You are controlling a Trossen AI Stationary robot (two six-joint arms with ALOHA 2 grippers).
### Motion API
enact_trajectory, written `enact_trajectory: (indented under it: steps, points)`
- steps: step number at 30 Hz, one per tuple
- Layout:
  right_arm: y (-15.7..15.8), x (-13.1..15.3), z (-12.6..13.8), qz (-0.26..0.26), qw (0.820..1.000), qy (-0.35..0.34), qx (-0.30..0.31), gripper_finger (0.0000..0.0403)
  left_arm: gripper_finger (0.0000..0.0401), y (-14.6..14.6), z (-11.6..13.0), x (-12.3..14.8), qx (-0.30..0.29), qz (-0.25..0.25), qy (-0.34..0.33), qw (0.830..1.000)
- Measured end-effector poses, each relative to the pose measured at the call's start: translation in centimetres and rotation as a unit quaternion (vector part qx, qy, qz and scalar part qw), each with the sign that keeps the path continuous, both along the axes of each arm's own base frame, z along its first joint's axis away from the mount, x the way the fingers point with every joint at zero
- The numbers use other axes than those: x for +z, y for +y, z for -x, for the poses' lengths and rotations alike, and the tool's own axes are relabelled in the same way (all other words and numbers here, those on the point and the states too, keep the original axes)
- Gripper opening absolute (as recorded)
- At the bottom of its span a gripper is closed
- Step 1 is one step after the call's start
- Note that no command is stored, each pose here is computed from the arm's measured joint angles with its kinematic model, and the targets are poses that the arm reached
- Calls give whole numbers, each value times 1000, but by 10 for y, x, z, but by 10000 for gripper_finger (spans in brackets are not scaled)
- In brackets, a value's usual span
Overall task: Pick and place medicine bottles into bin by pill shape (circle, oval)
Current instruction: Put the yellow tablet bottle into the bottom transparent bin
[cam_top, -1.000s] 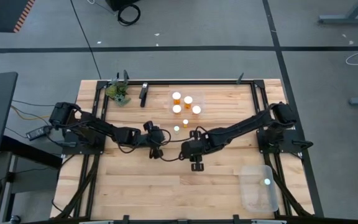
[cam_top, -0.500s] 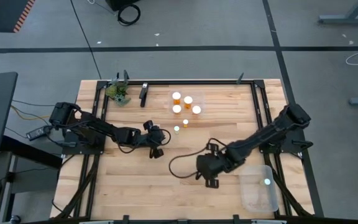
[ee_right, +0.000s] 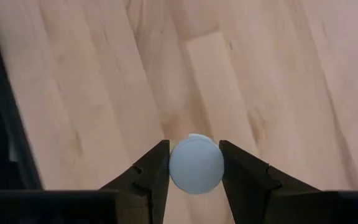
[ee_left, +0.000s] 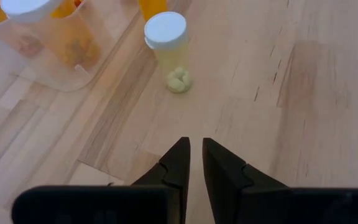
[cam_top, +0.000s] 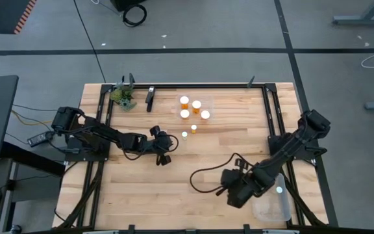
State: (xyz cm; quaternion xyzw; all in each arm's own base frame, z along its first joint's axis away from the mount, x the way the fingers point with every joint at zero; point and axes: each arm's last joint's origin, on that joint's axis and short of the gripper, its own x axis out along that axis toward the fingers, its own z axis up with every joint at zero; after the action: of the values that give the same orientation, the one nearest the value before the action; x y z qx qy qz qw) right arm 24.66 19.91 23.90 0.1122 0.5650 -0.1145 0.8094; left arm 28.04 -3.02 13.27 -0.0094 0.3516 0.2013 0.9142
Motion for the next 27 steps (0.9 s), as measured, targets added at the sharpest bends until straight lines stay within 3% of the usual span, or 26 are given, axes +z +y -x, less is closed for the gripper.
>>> enact_trajectory:
  steps: [6,17,27]
  points:
    - [13,3,22,-10,999,12,-46,140,55,0,0,0,0,0,0,1000]
    - [30,5,73,23,989,44,-141,140,54,0,-1,1,-5,-4,-4,1000]
    - [39,9,113,50,978,22,-201,140,49,0,-1,1,-5,-4,-5,1000]
